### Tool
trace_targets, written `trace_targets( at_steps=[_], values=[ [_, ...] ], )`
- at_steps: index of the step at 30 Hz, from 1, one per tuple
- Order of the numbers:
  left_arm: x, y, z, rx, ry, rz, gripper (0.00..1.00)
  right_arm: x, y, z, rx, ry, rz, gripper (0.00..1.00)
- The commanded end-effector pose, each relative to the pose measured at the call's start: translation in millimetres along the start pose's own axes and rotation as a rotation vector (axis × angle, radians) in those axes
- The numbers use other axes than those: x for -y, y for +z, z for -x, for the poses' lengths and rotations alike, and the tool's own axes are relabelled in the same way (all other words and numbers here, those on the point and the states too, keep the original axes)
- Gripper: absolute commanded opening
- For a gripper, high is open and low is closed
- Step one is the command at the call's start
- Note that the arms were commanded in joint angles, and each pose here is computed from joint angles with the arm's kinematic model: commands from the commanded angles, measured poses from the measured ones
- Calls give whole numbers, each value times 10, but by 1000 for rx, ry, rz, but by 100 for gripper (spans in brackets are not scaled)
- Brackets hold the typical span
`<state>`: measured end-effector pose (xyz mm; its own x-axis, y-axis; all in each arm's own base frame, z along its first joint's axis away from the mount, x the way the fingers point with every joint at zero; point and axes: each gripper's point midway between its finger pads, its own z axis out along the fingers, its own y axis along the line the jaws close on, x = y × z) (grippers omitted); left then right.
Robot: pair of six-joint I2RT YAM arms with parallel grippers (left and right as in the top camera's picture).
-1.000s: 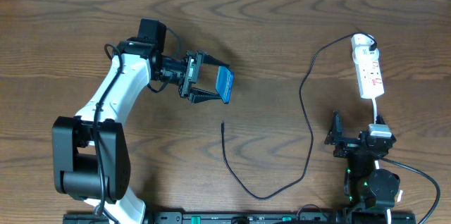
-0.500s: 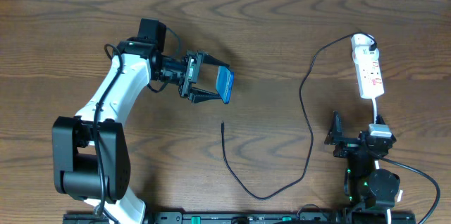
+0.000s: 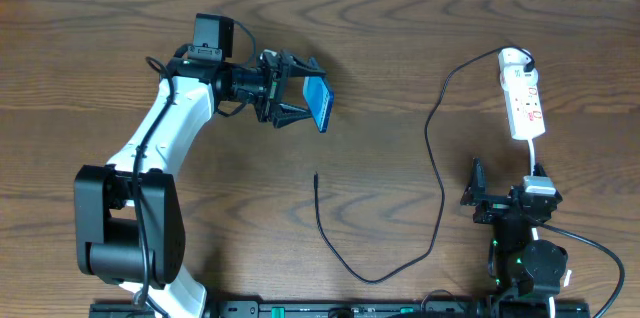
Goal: Plug charger to phone and switch on socket
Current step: 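Lift the phone with the left gripper and tilt it upright toward center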
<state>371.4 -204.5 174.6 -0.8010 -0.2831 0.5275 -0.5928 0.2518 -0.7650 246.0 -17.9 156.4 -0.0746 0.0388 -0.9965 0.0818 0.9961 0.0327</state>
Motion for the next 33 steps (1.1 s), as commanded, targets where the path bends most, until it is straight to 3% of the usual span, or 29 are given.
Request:
trace_targets(
  at_steps=[1,8,19,33],
  values=[
    [62,-59,98,105,49,20,7,0,-3,0,2,10,-3,99],
    [282,-93,303,209,169,-26,7,0,-3,0,2,10,-3,99],
    [211,-185,608,391,72,14,7,0,-3,0,2,10,-3,99],
    [480,-300,562,448,170,-45,7,27,-4,6,5,10,-18,99]
  ],
)
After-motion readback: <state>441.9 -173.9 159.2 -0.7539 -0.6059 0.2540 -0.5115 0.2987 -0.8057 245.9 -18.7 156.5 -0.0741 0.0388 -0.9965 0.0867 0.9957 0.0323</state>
